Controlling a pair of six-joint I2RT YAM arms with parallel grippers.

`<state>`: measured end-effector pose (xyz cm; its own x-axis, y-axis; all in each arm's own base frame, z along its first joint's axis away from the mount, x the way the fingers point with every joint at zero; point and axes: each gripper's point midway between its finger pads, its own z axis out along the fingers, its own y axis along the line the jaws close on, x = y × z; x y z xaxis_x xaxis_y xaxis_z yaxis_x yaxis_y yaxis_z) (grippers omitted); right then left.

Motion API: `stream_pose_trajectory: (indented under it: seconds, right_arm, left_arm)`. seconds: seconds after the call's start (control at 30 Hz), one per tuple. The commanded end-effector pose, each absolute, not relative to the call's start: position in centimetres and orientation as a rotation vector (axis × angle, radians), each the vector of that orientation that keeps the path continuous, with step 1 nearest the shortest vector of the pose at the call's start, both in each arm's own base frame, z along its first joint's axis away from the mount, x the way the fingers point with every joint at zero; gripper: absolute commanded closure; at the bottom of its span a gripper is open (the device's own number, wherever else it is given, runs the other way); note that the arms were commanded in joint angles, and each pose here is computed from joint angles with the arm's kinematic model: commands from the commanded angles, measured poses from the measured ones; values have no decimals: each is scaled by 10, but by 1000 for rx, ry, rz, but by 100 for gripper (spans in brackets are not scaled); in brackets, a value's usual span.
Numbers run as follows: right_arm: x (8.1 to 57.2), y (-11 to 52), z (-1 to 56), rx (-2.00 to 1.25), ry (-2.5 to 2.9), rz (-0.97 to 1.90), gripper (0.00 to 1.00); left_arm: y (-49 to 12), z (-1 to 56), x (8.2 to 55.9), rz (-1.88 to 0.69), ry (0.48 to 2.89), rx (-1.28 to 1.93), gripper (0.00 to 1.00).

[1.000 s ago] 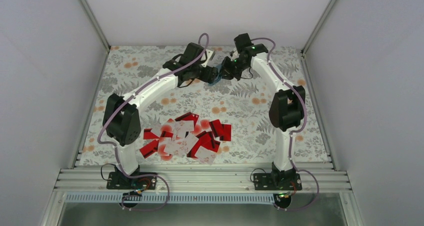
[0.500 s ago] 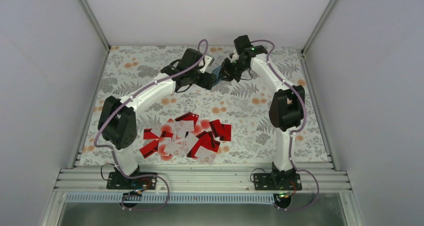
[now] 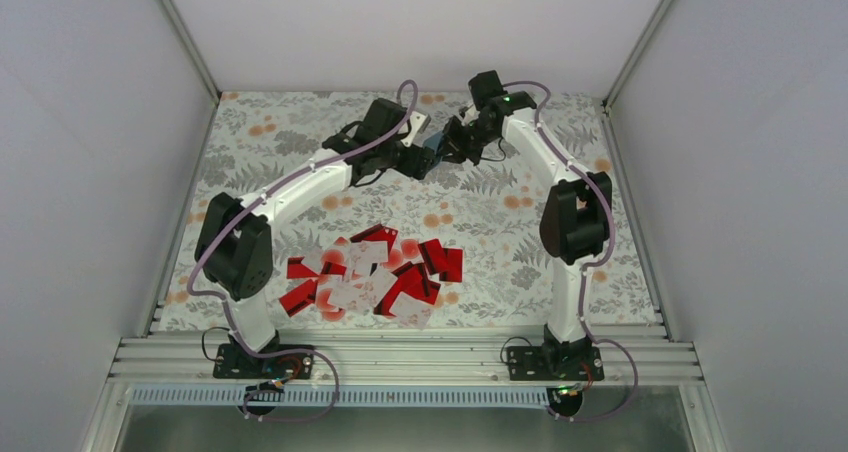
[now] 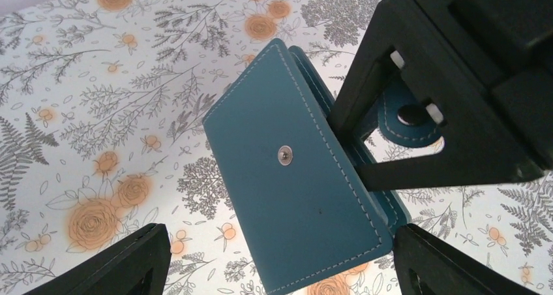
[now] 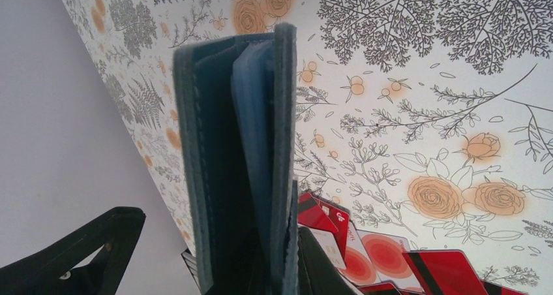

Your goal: Put the credit cards into the card holder

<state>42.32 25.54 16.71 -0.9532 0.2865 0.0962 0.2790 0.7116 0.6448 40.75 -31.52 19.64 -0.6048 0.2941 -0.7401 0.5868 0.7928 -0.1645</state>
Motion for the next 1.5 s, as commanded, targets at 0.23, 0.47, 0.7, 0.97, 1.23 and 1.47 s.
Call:
stream_pose_trajectory:
  seconds: [0.23, 0.47, 0.7, 0.97, 1.23, 1.47]
  right_arm:
    - [414, 256, 191, 430, 2852, 1146, 96]
    - [413, 259, 187, 395, 2848, 1171, 96]
    - [412, 270, 182, 230, 2776, 1275, 96]
    - [419, 279, 175, 24, 2692, 1297, 96]
    - [435, 288, 172, -120, 2615, 1323, 96]
    - [444, 288, 144, -150, 2623, 1318, 96]
  left_arm:
    - [-291, 201, 435, -250, 2242, 540, 23]
    - [-270, 180, 442, -177, 2326, 420, 32]
    - [-267, 147, 448, -459, 2428, 339, 39]
    - [-277, 132, 447, -913, 2393, 354, 55]
    - [-287, 127, 454, -1089, 2366, 347, 70]
    - [-276, 116, 455, -1130, 2382, 298, 98]
